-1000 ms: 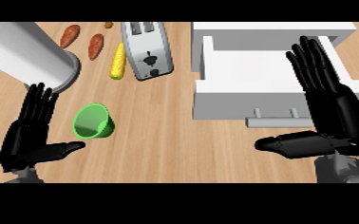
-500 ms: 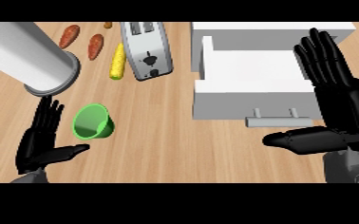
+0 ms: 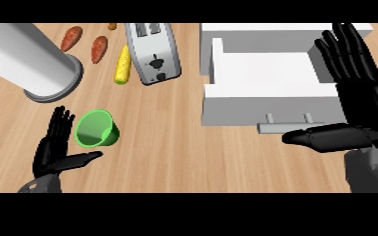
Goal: Pick up the cup, place it into the drawer and close the drawer
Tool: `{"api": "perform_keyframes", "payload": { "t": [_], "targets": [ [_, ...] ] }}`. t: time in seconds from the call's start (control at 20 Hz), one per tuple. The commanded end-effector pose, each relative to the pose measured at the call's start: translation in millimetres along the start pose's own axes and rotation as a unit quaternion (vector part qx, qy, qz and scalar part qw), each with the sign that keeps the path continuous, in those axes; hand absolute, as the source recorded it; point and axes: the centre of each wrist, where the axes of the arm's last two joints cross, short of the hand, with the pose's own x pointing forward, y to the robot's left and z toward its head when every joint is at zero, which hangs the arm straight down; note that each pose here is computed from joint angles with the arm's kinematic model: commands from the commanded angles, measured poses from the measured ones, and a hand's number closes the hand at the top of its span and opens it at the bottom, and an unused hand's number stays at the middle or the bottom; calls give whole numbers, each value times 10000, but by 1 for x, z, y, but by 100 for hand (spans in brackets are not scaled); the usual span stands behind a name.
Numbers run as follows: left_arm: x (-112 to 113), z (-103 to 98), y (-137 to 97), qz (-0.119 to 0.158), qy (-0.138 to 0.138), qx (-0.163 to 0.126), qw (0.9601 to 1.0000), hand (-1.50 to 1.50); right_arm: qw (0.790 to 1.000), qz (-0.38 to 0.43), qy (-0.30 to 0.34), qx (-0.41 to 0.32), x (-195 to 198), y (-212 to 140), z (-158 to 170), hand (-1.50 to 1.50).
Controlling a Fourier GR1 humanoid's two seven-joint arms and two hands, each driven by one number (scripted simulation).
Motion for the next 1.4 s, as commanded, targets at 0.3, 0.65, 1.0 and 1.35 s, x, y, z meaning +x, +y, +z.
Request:
{"api": "perform_keyframes", "payload": {
  "t": [0.3, 0.65, 1.0, 1.35],
  "targets": [
    [-19, -1, -3, 112, -207, 17, 9997, -150, 9999, -7, -13, 99, 13, 8, -11, -150],
    [-24, 0, -17, 115, -414, -58, 9991, -150, 9999, -19, 45, 118, 11, 7, -10, -150],
    [-22, -10, -29, 314, -403, -247, 9984, -150, 9999, 90, 22, 98, 23, -9, -2, -150],
    [-25, -13, -52, 1173, -404, -848, 9886, 150, 9999, 89, 1, 117, 16, 2, -7, -150]
  ]
}}
